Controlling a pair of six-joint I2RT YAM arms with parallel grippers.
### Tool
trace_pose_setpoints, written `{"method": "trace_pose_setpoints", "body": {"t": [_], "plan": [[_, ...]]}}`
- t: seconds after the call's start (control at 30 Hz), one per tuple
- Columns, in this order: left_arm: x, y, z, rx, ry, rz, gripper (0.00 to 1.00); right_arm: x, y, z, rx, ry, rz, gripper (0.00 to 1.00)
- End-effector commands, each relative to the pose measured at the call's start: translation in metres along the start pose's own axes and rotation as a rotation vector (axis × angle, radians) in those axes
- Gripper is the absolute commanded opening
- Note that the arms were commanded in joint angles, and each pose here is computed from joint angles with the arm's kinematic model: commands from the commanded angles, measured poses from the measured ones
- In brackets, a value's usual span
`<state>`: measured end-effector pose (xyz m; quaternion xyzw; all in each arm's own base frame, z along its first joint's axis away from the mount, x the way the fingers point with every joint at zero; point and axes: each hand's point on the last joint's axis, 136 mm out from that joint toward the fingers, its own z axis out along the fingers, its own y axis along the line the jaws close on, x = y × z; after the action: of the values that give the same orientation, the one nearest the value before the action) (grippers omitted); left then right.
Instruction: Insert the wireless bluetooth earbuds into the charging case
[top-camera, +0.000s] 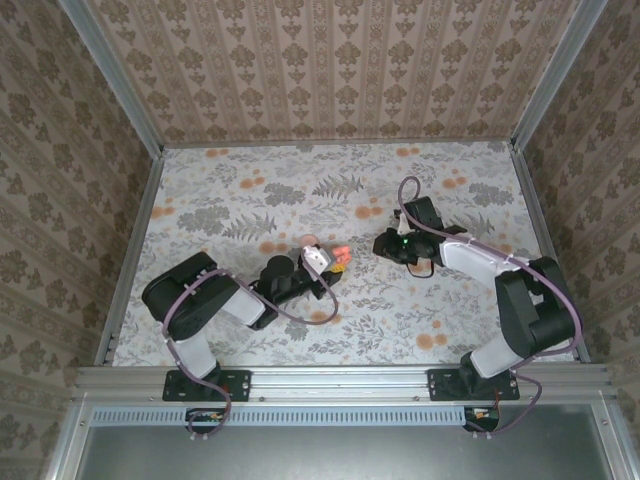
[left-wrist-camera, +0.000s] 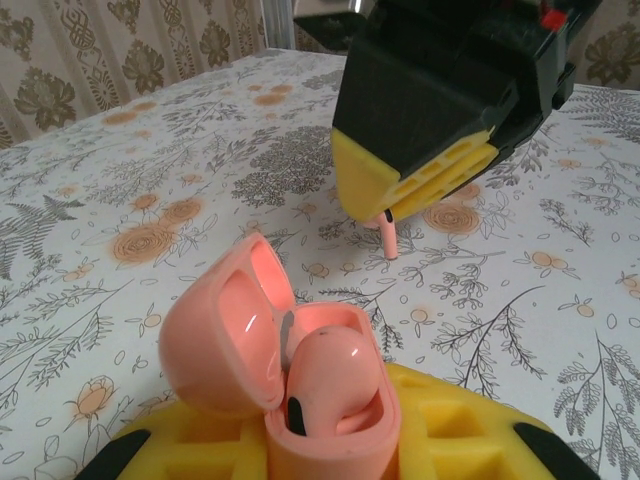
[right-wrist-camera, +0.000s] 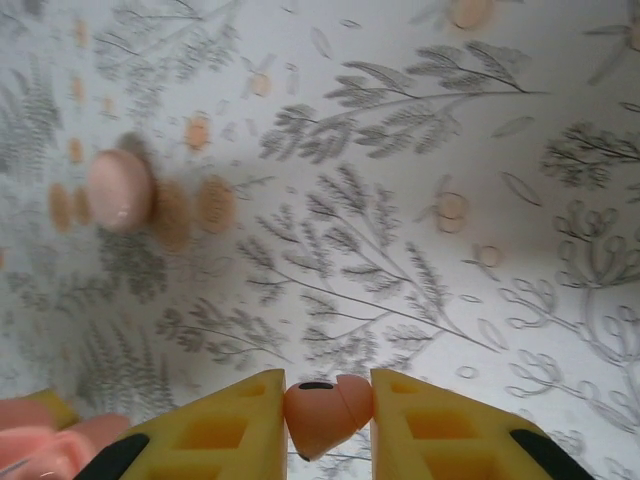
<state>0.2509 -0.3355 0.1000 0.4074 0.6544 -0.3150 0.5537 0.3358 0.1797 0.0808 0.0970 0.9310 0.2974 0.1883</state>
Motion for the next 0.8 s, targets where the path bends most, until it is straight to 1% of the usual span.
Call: {"method": "trace_pose_setpoints", "body": {"t": [0.0,0.3,0.43,0.47,0.57,0.77], "plan": [[-0.014,0.000,0.007,0.005,-0.049,-0.008,0.12,-0.009,0.024,-0.009,-0.097,-0.061,0.020,0.24],[-0.015,0.000,0.013,0.014,-0.055,-0.010,0.12,-0.016,0.051,-0.027,-0.193,-0.139,0.029,0.24],[-0.018,0.000,0.012,0.015,-0.062,-0.008,0.12,-0.010,0.059,-0.026,-0.212,-0.133,0.022,0.24],[-0.020,-0.001,0.012,0.015,-0.065,-0.007,0.12,-0.011,0.068,-0.034,-0.239,-0.152,0.008,0.24],[-0.022,0.000,0.012,0.014,-0.071,-0.007,0.12,-0.006,0.076,-0.034,-0.260,-0.153,-0.005,0.24],[-0.028,0.000,0.010,0.007,-0.084,-0.007,0.12,0.004,0.081,-0.029,-0.264,-0.136,-0.022,0.23]]}}
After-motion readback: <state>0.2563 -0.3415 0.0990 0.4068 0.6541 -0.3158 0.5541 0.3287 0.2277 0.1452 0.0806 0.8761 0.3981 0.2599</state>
